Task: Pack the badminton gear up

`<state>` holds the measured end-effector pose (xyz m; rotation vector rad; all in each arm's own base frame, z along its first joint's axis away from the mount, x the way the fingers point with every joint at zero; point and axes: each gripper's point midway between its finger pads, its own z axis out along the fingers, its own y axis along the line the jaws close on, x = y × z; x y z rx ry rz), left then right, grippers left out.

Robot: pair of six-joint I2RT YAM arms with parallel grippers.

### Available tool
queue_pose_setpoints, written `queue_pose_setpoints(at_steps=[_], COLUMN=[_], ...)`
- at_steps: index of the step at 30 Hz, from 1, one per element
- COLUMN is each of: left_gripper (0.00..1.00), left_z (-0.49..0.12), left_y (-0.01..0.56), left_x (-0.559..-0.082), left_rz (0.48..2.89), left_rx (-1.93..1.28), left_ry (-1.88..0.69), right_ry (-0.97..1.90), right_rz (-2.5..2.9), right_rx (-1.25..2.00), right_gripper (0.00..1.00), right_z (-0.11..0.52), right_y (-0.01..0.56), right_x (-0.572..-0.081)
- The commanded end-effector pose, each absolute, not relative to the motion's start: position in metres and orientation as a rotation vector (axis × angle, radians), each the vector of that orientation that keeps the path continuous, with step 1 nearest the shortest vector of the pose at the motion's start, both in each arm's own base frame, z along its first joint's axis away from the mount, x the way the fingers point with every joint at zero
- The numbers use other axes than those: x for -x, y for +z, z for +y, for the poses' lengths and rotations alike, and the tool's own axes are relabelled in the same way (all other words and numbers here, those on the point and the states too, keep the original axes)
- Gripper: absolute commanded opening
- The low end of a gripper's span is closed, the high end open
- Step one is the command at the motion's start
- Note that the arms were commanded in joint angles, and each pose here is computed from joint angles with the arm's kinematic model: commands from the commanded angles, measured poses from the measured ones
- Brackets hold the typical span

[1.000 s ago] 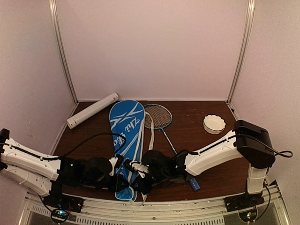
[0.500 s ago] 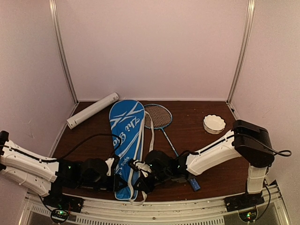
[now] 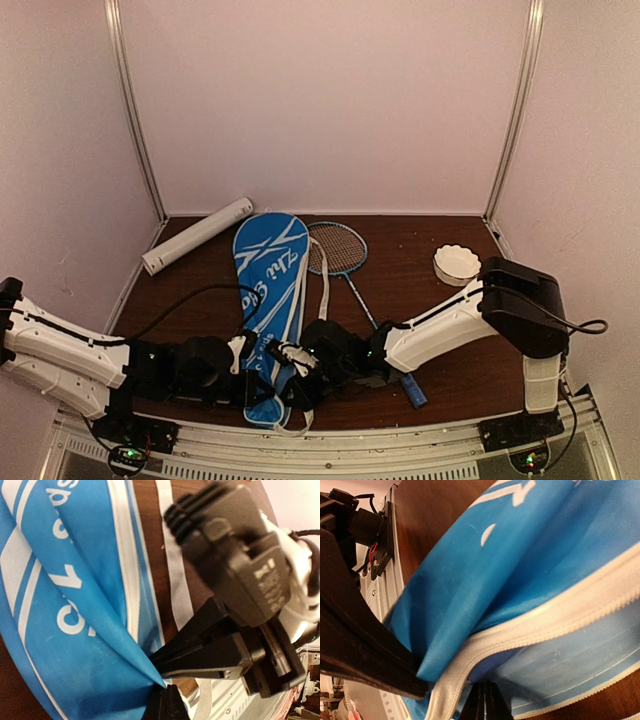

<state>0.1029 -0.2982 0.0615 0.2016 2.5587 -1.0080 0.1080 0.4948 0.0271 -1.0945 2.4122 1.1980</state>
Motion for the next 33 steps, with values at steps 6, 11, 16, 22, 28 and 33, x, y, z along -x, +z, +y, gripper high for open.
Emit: queue_pose_setpoints(at_steps=[6, 11, 16, 22, 28, 33], left_gripper=[0.31, 0.39, 0.44, 0.43, 0.35, 0.34], left_z=[-0.262, -0.237, -0.209, -0.220, -0.259, -0.267], left_y=[0.053, 0.048, 0.031, 0.021, 0.027, 0.026], left_x=[-0.111, -0.112, -0.112, -0.111, -0.112, -0.112], left_rz=[2.659, 2.665, 2.672, 2.700, 2.753, 2.746], left_rx=[-0.048, 0.045, 0.172, 0.116, -0.083, -0.080], left_ry=[-0.811, -0.783, -0.796, -0.852, -0.878, -0.926], right_ry=[1.225, 1.218, 1.233, 1.333, 1.350, 1.474], right_rz=[2.521, 2.531, 2.507, 2.457, 2.445, 2.385], right_rx=[1.028, 1.040, 1.057, 1.053, 1.071, 1.040], right_gripper=[0.00, 0.00, 0.00, 0.00, 0.00, 0.00], right_z=[0.483, 0.480, 0.482, 0.493, 0.502, 0.515], right_y=[0.002, -0.002, 0.005, 0.020, 0.025, 0.043], right_x=[-0.109, -0.106, -0.105, -0.102, -0.103, -0.101])
